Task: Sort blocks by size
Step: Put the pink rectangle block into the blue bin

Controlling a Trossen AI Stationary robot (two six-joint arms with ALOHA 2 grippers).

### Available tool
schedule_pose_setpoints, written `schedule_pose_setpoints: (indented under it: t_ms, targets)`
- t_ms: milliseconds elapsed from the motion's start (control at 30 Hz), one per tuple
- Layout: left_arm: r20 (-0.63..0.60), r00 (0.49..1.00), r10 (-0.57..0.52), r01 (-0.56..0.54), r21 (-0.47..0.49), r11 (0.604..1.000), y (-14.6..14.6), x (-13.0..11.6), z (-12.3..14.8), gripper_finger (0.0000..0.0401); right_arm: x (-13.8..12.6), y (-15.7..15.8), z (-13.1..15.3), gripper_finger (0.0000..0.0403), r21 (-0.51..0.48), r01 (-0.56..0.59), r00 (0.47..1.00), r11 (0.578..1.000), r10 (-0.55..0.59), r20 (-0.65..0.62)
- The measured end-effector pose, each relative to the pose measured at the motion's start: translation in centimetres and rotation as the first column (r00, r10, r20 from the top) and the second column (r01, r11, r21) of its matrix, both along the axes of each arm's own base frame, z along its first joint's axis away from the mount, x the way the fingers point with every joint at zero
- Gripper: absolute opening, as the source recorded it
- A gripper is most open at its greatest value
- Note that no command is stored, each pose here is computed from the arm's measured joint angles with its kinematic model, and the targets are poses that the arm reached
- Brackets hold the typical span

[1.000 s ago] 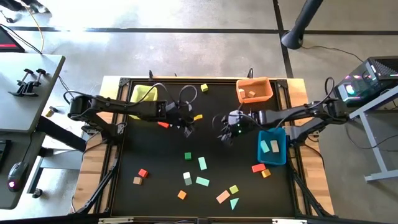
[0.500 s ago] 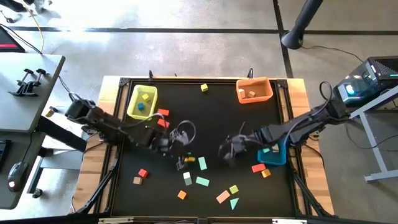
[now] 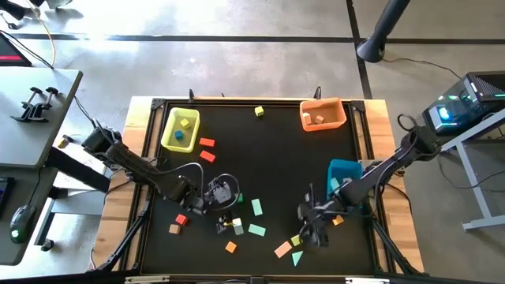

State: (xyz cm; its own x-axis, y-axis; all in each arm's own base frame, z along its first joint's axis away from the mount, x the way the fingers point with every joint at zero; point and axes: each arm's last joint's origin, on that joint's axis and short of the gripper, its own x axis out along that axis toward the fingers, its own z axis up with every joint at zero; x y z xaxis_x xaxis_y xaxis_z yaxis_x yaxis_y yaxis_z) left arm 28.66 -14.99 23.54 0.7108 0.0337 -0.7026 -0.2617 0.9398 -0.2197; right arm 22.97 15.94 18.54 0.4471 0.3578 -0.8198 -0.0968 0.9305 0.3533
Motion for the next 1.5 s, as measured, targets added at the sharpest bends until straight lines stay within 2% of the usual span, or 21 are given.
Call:
schedule_pose_setpoints:
  t_ms: [100, 233, 400, 567, 700, 800, 933, 1000, 1067, 1133, 1200, 1333, 1500]
  targets:
    - [0.0, 1.0, -0.006, 0.006, -0.013, 1.0, -0.6, -0.4, 0.0, 0.0211, 0.4, 1.1, -1.0, 0.0248, -0.037, -0.097, 0.994, 0.995, 0.099, 0.046]
    - [0.009, 1.0, 0.027, -0.027, -0.03, 0.999, -1.2, -0.7, 0.0, 0.0211, 1.1, 1.6, -2.7, 0.025, -0.109, -0.124, 0.989, 0.986, 0.132, 0.07]
    - [0.019, 0.999, 0.046, -0.046, -0.008, 0.999, -1.2, -0.8, 0.0, 0.0211, 1.7, 2.2, -3.9, 0.025, -0.104, -0.197, 0.975, 0.975, 0.206, 0.08]
    - [0.015, 0.998, 0.06, -0.06, -0.004, 0.998, -0.8, -0.6, -0.1, 0.0211, 1.7, 2.5, -3.8, 0.025, -0.089, -0.184, 0.978, 0.979, 0.191, 0.077]
    - [0.014, 0.997, 0.072, -0.072, 0.002, 0.997, -0.3, -0.4, -0.1, 0.0211, 1.9, 2.9, -3.2, 0.025, -0.176, -0.196, 0.971, 0.965, 0.216, 0.102]
    - [0.014, 0.997, 0.072, -0.072, 0.009, 0.997, -0.1, -0.2, -0.1, 0.0211, 2.3, 2.9, -2.6, 0.025, -0.225, -0.167, 0.974, 0.96, 0.197, 0.116]
    - [0.014, 0.997, 0.076, -0.076, 0.008, 0.997, 0.0, -0.2, -0.1, 0.0211, 4.4, 2.6, -0.4, 0.025, -0.154, 0.004, 0.983, 0.988, 0.024, 0.182]
    - [0.014, 0.997, 0.075, -0.075, 0.008, 0.997, 0.0, -0.2, -0.1, 0.0211, 5.2, 2.3, 0.4, 0.025, -0.167, 0.059, 0.974, 0.984, -0.021, 0.225]
    - [0.013, 0.997, 0.08, -0.08, -0.005, 0.997, -0.1, -0.2, -0.1, 0.0211, 6.0, 2.2, 0.6, 0.025, -0.182, 0.005, 0.963, 0.983, 0.044, 0.267]
    - [0.013, 0.996, 0.083, -0.083, -0.02, 0.996, -0.4, -0.4, -0.1, 0.0211, 6.3, 2.7, -0.1, 0.025, -0.179, -0.149, 0.945, 0.973, 0.193, 0.264]
    - [0.013, 0.997, 0.081, -0.08, -0.034, 0.996, -0.8, -0.6, -0.1, 0.0211, 6.4, 3.4, -1.2, 0.025, -0.178, -0.285, 0.912, 0.942, 0.323, 0.251]
    - [0.013, 0.997, 0.071, -0.07, -0.058, 0.996, -1.8, -1.2, -0.1, 0.0211, 7.2, 5.0, -3.1, 0.025, -0.199, -0.323, 0.905, 0.925, 0.363, 0.22]
    - [0.02, 0.998, 0.059, -0.058, -0.058, 0.997, -2.7, -1.8, -0.1, 0.0211, 8.4, 7.3, -4.9, 0.025, -0.287, -0.37, 0.886, 0.884, 0.428, 0.177]
